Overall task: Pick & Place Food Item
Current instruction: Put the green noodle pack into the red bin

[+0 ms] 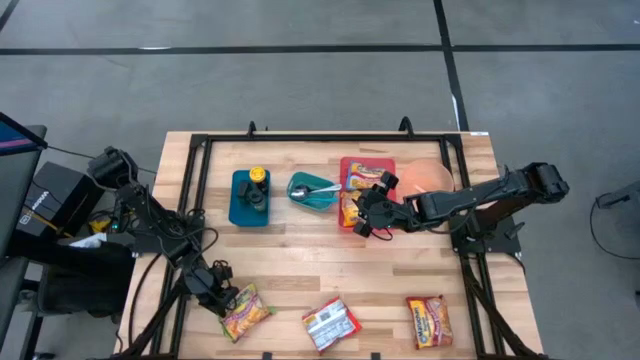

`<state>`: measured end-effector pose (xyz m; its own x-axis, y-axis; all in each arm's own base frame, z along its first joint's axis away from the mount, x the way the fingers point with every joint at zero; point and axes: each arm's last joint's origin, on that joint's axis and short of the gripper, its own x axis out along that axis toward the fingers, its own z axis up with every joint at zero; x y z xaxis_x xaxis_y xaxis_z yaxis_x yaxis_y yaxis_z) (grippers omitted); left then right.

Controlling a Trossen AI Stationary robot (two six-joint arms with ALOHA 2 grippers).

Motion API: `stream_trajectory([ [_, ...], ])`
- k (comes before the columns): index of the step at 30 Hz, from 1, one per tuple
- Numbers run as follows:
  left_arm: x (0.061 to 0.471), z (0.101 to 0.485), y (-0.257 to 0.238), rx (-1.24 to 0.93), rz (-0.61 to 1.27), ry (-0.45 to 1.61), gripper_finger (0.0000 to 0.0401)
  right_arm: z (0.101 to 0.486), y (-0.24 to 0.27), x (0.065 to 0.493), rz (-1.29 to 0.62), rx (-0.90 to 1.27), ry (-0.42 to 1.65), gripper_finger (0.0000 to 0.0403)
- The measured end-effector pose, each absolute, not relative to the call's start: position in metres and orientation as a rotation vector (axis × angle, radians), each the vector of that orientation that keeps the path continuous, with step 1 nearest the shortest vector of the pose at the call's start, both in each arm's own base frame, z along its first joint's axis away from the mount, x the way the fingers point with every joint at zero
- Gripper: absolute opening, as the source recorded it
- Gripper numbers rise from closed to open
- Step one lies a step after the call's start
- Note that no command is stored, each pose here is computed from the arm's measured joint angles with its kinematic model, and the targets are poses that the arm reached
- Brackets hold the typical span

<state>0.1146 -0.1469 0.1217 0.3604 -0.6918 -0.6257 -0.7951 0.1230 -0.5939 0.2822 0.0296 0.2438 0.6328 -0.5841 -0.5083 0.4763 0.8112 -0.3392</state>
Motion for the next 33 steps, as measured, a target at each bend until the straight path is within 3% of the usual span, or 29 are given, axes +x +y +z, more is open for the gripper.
stream_trajectory([
  [16,0.115,0.123,-0.147,-1.525,0.051,1.338,0.0001,0.244,0.03,0.282,-0.61,-0.179,0.644,0.0132],
  [33,0.124,0.138,-0.147,-1.45,-0.1,1.012,0.0,0.244,0.03,0.282,-0.611,-0.179,0.643,0.0132],
])
